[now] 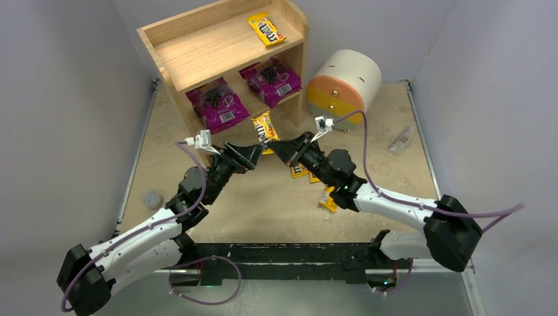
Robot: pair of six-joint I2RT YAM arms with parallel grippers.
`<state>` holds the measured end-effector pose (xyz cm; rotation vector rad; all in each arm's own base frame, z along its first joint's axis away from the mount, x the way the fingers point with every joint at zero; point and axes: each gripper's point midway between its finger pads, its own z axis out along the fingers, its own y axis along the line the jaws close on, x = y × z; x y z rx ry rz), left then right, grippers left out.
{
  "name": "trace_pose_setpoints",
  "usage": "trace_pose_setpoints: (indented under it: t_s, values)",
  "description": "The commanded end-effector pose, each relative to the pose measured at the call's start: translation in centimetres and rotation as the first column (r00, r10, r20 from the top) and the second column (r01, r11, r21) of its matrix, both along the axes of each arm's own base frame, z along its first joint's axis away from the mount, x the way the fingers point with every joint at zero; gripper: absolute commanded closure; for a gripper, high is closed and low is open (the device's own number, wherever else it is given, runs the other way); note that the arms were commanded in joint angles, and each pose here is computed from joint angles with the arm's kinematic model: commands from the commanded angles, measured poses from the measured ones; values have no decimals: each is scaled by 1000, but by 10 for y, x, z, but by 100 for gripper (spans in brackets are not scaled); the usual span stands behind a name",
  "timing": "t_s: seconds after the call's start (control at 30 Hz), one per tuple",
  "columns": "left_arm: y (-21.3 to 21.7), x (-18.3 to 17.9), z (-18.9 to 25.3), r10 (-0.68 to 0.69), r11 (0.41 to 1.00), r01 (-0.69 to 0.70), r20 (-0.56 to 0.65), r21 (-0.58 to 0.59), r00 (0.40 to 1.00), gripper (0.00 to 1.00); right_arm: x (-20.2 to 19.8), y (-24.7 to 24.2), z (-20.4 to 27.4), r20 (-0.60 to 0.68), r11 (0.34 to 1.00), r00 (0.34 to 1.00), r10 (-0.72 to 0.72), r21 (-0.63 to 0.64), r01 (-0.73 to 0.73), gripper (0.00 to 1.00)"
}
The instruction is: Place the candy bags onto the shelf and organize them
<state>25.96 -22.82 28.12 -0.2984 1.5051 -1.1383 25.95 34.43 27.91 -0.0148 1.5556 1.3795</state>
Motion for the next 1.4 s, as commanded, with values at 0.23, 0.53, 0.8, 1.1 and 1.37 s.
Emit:
trace_pose_setpoints:
  t_s: [0.23, 0.53, 0.8, 1.1, 1.37]
  values:
    - [45, -17, 4, 110, 969, -108, 2, 223, 994, 11, 19, -33, 113, 57, 992, 998, 5, -123, 2, 100]
    - [47, -25, -22, 81, 951, -63, -47, 303, 996, 11, 39, -3, 189, 68, 957, 963, 261, -151, -248, 100]
    - [50, -29, -37, 86, 946, -54, -86, 319, 993, 11, 89, 5, 223, 147, 980, 976, 158, -146, -136, 100]
    - [56, -30, -41, 107, 944, -74, -87, 321, 990, 11, 125, 20, 229, 157, 973, 978, 138, -204, -105, 98]
    - [58, -31, -44, 110, 942, -76, -89, 327, 990, 11, 150, 23, 235, 206, 978, 974, 88, -203, -46, 96]
